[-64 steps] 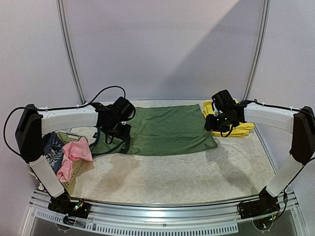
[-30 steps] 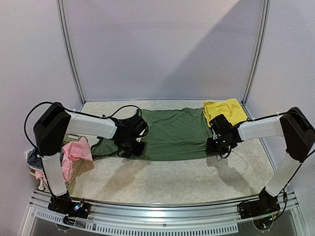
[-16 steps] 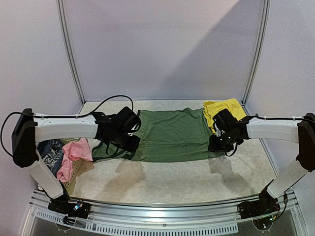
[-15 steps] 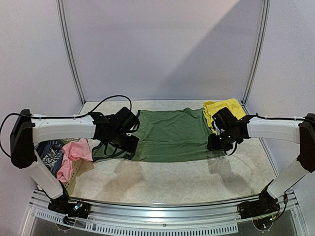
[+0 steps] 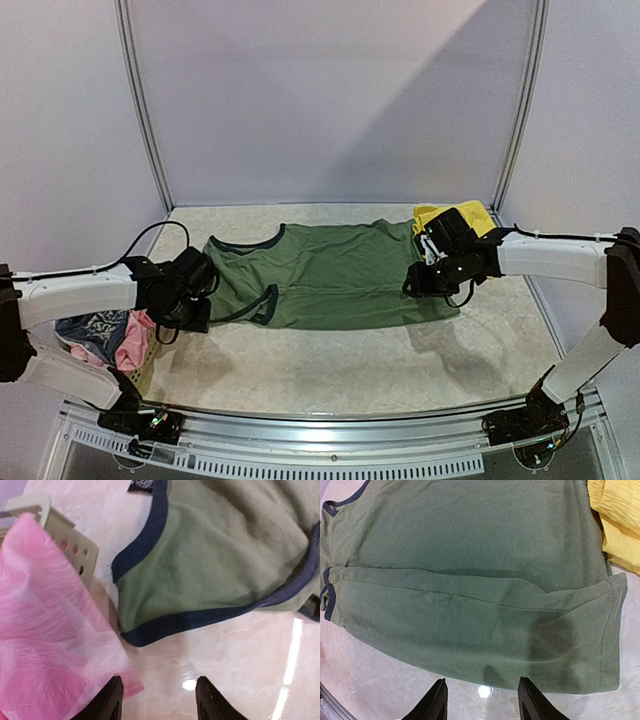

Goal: Fold and stack the mixed laundry pile
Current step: Adjust the 1/3-folded tank top at the center of the board.

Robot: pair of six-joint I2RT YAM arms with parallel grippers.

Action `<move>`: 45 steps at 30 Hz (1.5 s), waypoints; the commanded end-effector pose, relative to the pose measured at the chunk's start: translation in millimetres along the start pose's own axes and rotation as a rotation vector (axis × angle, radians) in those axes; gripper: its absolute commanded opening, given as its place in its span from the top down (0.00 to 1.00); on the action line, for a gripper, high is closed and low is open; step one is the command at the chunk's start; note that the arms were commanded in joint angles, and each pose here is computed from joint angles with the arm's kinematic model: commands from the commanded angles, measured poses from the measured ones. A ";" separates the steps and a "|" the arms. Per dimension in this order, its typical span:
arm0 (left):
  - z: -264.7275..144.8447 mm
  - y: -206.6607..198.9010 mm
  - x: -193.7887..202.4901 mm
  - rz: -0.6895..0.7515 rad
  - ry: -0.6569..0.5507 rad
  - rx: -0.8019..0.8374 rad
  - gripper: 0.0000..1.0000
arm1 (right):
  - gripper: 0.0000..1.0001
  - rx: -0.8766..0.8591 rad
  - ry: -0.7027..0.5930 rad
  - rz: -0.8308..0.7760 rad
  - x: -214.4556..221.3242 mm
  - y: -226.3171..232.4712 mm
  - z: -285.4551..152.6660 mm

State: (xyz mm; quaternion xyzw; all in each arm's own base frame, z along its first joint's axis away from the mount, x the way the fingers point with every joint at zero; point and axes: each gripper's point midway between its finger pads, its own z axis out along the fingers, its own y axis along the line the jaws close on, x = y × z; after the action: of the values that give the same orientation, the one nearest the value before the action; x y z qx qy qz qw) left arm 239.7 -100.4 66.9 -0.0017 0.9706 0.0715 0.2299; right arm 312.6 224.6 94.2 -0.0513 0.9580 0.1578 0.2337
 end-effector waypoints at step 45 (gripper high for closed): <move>31.4 38.7 -56.2 -0.372 -0.119 0.025 1.00 | 0.52 0.011 0.031 -0.022 2.3 4.1 13.9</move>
State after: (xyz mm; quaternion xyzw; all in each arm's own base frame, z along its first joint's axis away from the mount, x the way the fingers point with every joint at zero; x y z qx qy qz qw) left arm 279.3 -63.2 32.8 -0.1693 0.9523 0.0117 0.2537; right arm 314.3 233.5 86.7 -0.0604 0.9588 0.1642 0.2240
